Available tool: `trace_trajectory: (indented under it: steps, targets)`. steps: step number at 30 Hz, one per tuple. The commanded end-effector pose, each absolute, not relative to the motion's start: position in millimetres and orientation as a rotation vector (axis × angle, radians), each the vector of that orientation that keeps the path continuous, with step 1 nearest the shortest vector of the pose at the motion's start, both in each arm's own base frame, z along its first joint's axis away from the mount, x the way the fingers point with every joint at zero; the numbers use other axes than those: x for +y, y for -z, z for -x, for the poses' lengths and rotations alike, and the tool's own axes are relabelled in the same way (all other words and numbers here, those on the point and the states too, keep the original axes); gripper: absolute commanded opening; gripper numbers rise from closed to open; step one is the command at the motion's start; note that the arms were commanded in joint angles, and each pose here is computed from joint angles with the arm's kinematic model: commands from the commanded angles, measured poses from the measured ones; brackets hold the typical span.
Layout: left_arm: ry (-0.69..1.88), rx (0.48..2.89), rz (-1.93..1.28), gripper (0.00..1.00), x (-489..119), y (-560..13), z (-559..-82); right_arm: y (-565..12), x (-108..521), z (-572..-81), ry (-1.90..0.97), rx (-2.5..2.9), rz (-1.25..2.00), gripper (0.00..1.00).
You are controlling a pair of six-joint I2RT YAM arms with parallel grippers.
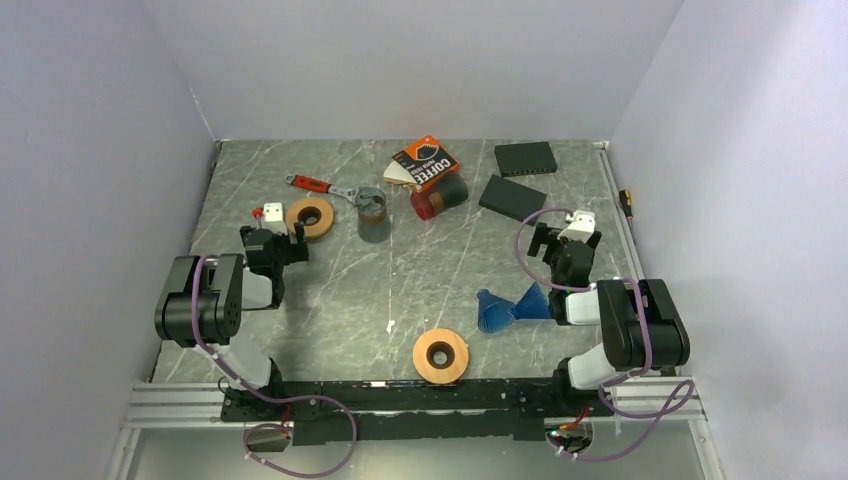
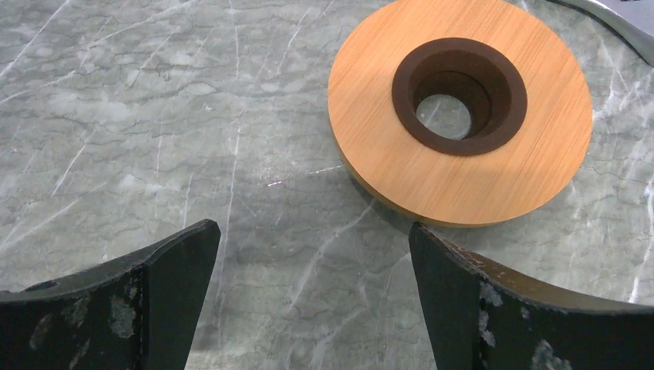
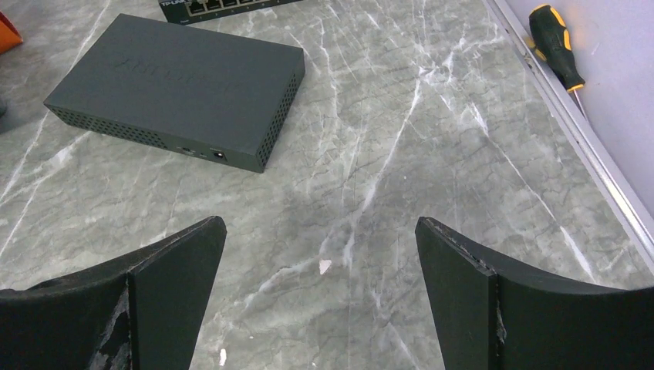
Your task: Place the coffee filter in the dripper
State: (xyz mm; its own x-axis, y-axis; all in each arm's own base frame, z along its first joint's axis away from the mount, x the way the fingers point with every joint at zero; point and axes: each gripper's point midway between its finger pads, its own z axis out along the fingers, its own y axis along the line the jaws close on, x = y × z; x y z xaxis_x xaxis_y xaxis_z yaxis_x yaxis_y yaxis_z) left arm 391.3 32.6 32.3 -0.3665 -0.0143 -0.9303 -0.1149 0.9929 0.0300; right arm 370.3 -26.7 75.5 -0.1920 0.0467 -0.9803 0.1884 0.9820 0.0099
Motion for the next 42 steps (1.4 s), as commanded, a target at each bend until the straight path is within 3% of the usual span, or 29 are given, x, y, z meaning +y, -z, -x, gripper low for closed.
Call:
trace_trajectory:
  steps: [1, 10, 13, 18, 22, 28, 42]
  targets:
    - [-0.108, 1.858, 0.113, 1.00, 34, -55, -400, -95, -29, -374, 0.140, 1.688, -0.175, 1.00]
    - [-0.117, 1.850, 0.112, 1.00, 35, -56, -399, -95, -28, -375, 0.137, 1.689, -0.175, 1.00]
    - [-0.118, 1.788, 0.109, 1.00, 34, -80, -393, -95, -30, -374, 0.144, 1.684, -0.178, 1.00]
    - [-0.238, 1.895, 0.736, 0.99, 77, -104, -335, -137, -34, -370, 0.156, 1.698, -0.336, 1.00]
    - [-0.195, 1.952, 0.790, 1.00, 69, -114, -319, -165, -36, -355, -0.004, 1.659, -0.659, 1.00]
    - [0.036, 2.025, 0.699, 1.00, 33, -134, -325, -165, -24, -339, -0.097, 1.765, -0.767, 1.00]
    - [0.740, 2.166, 0.467, 0.99, -73, -187, -370, -126, 20, -304, -0.289, 1.992, -0.610, 1.00]
